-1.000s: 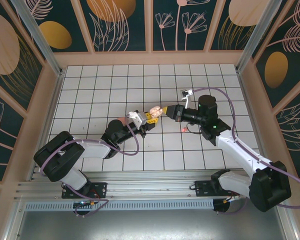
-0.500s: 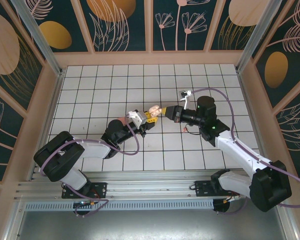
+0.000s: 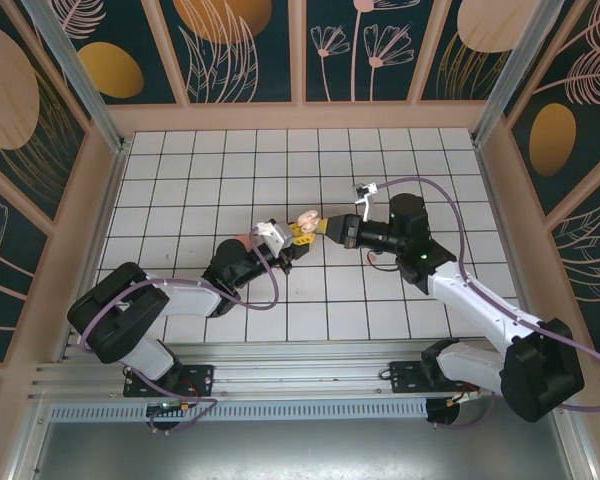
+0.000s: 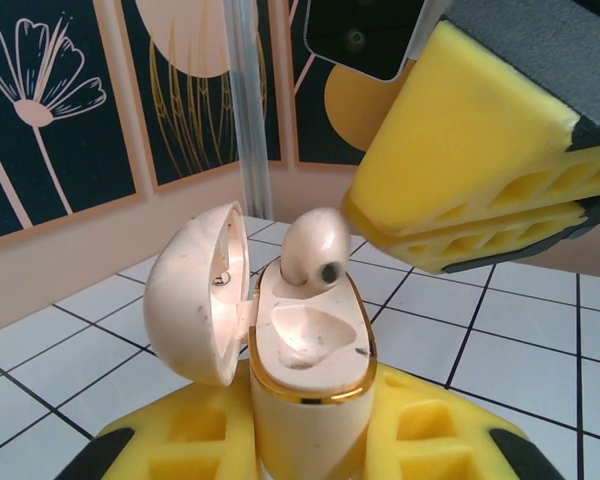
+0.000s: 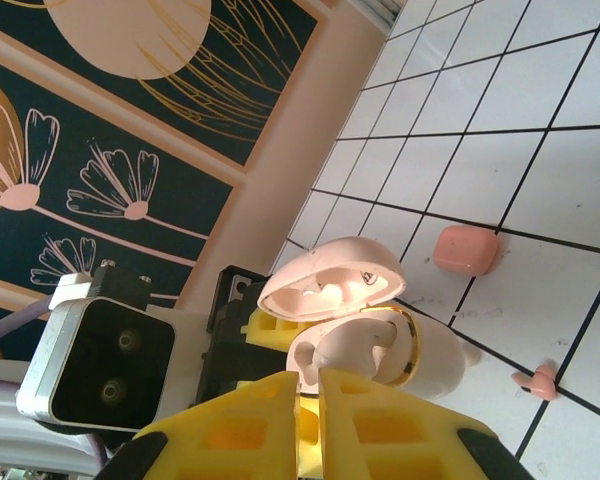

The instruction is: Insert wireless bluetooth earbuds into charging case

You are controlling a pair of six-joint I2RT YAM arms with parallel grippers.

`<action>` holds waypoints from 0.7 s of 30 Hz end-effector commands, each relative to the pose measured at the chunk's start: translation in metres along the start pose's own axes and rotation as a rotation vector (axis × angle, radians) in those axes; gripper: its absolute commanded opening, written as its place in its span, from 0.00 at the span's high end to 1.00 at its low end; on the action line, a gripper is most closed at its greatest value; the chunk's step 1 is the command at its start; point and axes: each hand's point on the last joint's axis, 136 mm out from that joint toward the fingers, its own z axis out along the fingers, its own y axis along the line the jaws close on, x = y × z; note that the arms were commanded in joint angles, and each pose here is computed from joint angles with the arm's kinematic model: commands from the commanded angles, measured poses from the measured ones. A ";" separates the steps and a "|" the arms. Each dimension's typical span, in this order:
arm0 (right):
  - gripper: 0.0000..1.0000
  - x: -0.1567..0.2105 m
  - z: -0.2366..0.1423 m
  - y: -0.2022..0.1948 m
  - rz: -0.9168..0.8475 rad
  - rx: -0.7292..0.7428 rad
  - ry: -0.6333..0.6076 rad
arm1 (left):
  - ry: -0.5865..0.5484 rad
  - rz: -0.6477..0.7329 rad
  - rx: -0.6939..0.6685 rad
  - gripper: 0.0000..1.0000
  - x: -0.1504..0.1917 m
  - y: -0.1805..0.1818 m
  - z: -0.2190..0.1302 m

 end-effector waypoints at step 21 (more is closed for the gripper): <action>0.69 -0.001 0.005 -0.010 -0.083 0.229 0.076 | 0.005 -0.126 -0.233 0.89 -0.004 0.069 -0.041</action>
